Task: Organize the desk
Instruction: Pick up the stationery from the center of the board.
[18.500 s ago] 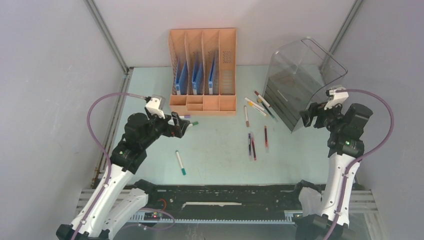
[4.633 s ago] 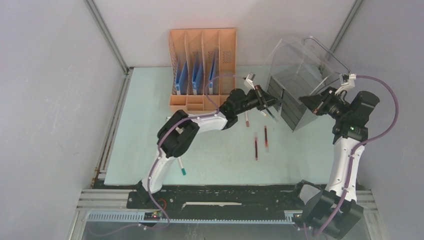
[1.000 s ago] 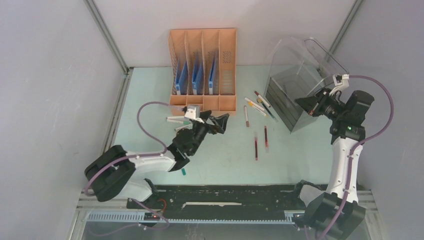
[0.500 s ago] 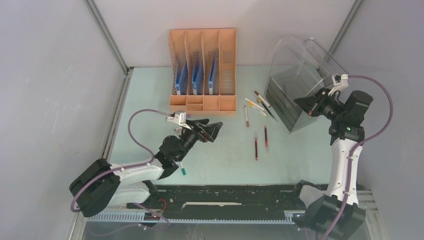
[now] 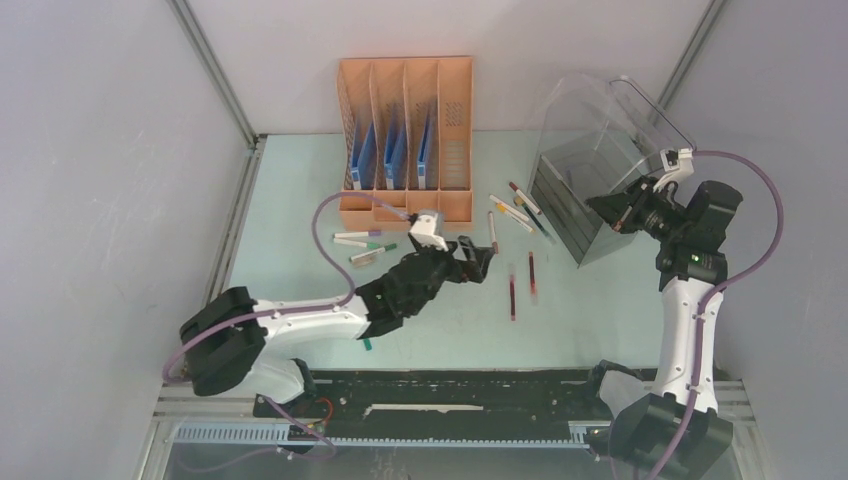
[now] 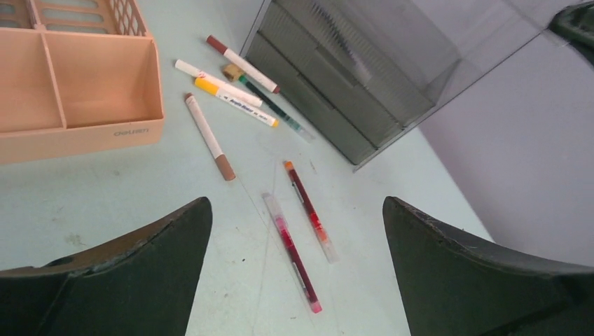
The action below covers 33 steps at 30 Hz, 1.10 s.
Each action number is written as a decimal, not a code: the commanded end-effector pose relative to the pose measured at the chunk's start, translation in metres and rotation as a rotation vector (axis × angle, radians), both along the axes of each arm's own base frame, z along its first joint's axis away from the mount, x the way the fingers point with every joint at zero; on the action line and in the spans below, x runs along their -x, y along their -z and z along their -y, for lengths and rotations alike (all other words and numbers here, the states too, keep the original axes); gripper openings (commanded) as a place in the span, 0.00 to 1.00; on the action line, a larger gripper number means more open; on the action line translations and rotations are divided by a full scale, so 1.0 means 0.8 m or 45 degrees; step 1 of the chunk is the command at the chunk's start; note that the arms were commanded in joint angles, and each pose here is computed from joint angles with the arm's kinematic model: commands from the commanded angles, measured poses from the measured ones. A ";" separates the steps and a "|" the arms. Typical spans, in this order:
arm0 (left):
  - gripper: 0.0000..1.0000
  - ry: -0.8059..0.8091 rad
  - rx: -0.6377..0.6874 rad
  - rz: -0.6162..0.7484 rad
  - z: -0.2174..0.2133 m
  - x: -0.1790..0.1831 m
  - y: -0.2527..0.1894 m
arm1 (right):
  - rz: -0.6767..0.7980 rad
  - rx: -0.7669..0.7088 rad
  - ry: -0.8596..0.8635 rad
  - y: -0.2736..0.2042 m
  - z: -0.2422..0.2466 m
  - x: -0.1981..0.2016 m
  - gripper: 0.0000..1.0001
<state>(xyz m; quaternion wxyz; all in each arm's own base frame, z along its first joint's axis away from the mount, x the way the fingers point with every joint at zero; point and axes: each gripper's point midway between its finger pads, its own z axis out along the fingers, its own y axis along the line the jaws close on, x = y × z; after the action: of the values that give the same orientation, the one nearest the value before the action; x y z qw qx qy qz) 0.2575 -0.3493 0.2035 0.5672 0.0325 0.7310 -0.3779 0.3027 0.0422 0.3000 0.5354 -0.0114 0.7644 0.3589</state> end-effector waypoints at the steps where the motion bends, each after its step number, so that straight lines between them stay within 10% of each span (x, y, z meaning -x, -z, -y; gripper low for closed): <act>1: 1.00 -0.172 -0.318 -0.103 0.009 -0.009 0.043 | 0.130 0.064 -0.089 -0.026 -0.016 0.011 0.10; 13: 0.97 -0.100 -0.674 -0.349 0.089 0.014 0.133 | 0.137 0.086 -0.068 -0.025 -0.013 0.009 0.10; 24: 0.65 0.030 -0.788 -0.475 0.122 0.029 0.177 | 0.150 0.095 -0.061 -0.028 -0.013 0.012 0.10; 33: 0.62 0.029 -0.857 -0.492 0.137 0.025 0.185 | 0.153 0.098 -0.055 -0.028 -0.012 0.012 0.10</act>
<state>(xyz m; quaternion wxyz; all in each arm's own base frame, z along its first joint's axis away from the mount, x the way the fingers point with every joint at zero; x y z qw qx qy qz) 0.2343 -0.4472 0.0460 0.3721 0.1558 0.9064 -0.1250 0.3026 0.0403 0.2983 0.5395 -0.0095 0.7683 0.3442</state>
